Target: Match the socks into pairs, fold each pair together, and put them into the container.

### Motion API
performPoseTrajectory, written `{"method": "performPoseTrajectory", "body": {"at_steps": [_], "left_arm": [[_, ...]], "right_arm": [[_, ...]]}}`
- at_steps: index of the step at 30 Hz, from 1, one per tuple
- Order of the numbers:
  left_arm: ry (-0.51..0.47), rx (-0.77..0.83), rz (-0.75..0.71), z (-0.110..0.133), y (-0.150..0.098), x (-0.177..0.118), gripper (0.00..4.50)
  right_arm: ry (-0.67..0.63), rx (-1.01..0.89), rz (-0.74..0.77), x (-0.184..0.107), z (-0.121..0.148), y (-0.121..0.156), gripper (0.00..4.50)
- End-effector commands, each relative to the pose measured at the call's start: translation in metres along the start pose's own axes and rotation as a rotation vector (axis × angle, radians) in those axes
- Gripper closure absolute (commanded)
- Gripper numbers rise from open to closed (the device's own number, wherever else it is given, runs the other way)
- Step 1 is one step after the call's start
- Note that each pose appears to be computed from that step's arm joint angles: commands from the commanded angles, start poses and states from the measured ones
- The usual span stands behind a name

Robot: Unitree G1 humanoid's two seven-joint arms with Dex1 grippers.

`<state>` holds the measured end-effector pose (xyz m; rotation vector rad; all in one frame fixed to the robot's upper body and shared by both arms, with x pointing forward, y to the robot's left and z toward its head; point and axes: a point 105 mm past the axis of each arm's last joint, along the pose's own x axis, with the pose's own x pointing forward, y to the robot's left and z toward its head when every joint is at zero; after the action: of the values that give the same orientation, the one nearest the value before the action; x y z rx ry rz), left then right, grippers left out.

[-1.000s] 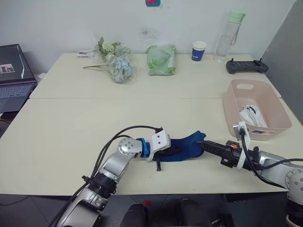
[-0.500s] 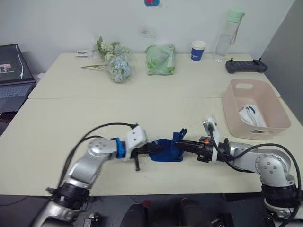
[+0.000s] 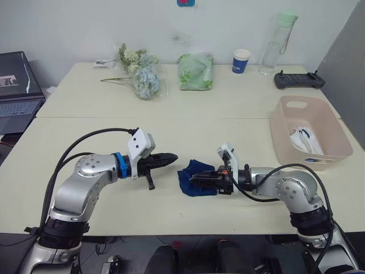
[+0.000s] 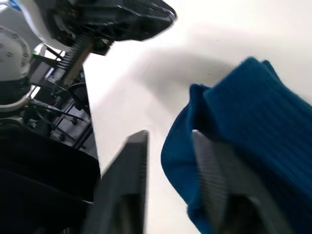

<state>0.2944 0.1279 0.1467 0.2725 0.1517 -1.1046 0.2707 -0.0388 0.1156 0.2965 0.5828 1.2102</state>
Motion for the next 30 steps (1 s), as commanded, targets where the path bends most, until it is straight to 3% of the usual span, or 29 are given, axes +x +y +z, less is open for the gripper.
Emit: {"method": "performPoseTrajectory", "body": {"at_steps": [1,6,9,14,18,22,30], "left_arm": [[-0.057,0.048,-0.054,0.02,-0.007,0.006,4.5],[-0.102,0.047,-0.134,0.034,-0.016,0.015,4.5],[-0.093,0.03,-0.195,0.028,-0.031,0.027,4.5],[0.031,0.07,-0.195,-0.006,-0.036,0.036,4.5],[0.145,0.105,-0.13,-0.04,-0.028,0.034,4.5],[0.179,0.079,-0.137,-0.058,-0.032,0.032,4.5],[0.211,0.087,-0.14,-0.068,-0.032,0.026,4.5]], "right_arm": [[-0.072,-0.024,0.092,-0.01,0.021,0.022,1.65],[-0.11,-0.019,0.059,-0.027,0.029,0.021,0.03],[-0.113,-0.016,-0.087,-0.044,0.024,-0.002,0.03],[-0.086,-0.006,-0.255,-0.059,0.009,-0.027,0.03],[-0.053,0.026,-0.292,-0.058,-0.004,-0.031,0.03],[-0.02,0.068,-0.274,-0.05,-0.014,-0.031,0.03],[-0.033,0.258,-0.227,-0.032,-0.02,-0.038,0.03]]}}
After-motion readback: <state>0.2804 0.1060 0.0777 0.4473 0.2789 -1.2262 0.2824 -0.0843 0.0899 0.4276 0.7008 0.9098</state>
